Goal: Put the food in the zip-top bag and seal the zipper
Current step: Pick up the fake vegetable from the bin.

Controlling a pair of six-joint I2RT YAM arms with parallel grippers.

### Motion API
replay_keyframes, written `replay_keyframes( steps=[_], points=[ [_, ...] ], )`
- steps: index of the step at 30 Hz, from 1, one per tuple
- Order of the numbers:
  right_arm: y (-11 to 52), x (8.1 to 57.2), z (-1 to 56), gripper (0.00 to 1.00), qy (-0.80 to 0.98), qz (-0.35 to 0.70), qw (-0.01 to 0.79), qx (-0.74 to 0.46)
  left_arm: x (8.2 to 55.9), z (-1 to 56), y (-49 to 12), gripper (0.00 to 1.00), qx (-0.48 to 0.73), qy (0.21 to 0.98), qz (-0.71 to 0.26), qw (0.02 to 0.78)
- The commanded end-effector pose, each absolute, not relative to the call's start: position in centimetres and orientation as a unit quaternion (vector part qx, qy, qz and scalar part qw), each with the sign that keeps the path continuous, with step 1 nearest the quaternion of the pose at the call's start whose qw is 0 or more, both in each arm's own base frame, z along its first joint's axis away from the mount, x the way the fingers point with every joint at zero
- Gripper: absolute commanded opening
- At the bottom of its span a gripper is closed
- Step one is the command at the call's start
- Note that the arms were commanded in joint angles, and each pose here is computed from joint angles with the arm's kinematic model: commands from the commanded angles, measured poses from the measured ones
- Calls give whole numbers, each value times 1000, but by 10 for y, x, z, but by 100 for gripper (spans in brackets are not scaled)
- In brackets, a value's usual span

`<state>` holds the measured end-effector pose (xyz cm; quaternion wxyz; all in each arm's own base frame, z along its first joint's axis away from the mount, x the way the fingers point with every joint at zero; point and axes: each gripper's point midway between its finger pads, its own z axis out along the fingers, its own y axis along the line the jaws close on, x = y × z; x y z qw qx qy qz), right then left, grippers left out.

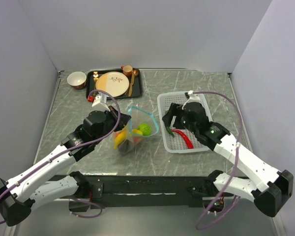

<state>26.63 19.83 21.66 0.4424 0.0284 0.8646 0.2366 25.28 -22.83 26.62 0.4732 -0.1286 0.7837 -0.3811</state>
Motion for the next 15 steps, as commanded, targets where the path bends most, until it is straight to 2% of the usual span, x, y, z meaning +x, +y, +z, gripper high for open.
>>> replay_keyframes(
  steps=[1, 6, 9, 15],
  points=[
    [154, 280, 161, 84, 908, 124, 393, 82, 255, 276, -229, 1, -135, 773, -391, 482],
    [128, 287, 126, 82, 931, 64, 347, 99, 253, 274, -233, 1, -127, 776, -396, 474],
    [121, 283, 111, 82, 940, 58, 322, 97, 252, 272, -234, 1, -121, 780, -394, 471],
    [93, 267, 77, 82, 966, -22, 252, 61, 252, 272, -233, 1, -123, 778, -395, 473]
  ],
)
